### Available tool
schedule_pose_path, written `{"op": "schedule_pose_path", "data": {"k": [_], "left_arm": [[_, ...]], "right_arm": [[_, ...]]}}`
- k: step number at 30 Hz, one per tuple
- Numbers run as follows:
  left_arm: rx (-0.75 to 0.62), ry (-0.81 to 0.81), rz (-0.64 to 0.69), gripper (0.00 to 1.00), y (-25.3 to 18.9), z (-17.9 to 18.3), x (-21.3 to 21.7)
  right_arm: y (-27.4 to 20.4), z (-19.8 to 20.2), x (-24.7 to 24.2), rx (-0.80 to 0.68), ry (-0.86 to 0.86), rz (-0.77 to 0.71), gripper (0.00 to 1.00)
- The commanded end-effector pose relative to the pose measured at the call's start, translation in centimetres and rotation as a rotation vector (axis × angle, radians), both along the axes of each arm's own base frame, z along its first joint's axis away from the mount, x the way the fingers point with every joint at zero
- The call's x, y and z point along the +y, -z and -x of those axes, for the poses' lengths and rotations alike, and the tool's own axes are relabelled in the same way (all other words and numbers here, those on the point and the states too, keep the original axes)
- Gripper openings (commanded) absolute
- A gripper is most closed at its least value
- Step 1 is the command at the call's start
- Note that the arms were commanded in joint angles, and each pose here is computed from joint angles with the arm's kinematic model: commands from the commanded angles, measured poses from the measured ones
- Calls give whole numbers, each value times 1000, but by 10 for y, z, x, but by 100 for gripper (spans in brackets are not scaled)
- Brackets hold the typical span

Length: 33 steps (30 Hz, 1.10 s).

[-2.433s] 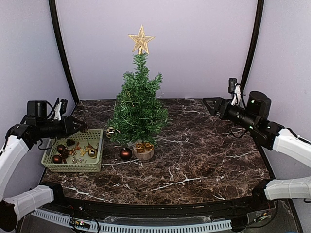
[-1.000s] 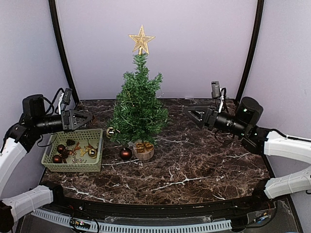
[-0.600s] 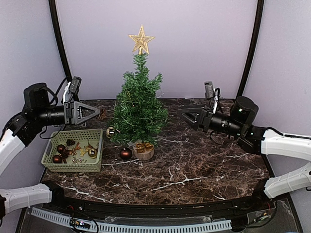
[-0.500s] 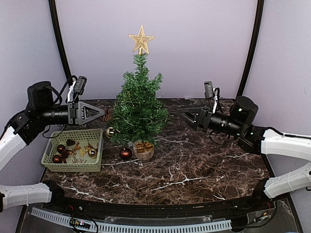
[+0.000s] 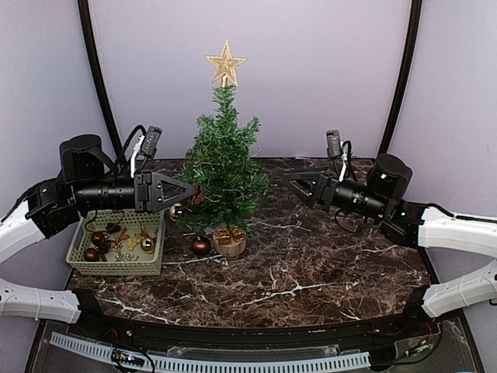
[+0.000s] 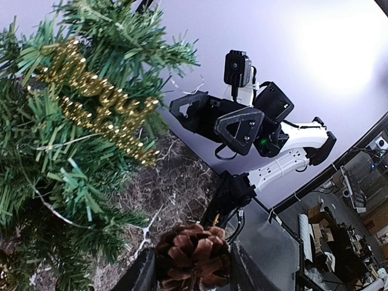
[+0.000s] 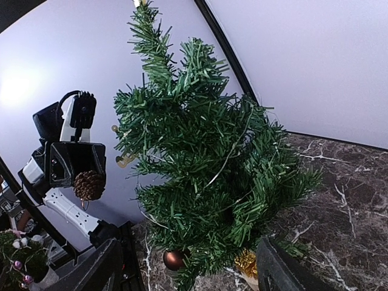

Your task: Decorate the small christmas tree

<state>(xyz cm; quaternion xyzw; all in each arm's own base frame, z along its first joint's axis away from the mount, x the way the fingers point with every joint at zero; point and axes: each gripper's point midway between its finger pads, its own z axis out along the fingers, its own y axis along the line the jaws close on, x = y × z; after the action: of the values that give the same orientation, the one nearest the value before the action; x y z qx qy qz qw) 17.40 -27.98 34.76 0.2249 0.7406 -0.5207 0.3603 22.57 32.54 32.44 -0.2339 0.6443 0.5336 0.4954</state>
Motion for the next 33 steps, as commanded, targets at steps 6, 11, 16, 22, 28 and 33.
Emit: {"op": "schedule_pose_path", "data": {"k": [6,11,16,22,28,33], "left_arm": [[-202,-92,199,40,-44,0,-29],[-309,-118,272,40,-67,0,-44],[-386,-147,329,40,-86,-3,-49],[-443,-217,255,40,-104,-16,-46],[-440,-250,157,40,-96,-26,-47],[-442,-258,145,40,-97,-29,-49]], "right_arm": [[-55,17,-5,-75,-23,-175,75],[-72,37,3,-108,-63,-236,73],[-90,46,6,-141,-85,-280,65],[-98,28,17,-114,-32,-236,53],[-113,31,37,-154,-113,-208,50],[-121,38,47,-187,-182,-214,46]]}}
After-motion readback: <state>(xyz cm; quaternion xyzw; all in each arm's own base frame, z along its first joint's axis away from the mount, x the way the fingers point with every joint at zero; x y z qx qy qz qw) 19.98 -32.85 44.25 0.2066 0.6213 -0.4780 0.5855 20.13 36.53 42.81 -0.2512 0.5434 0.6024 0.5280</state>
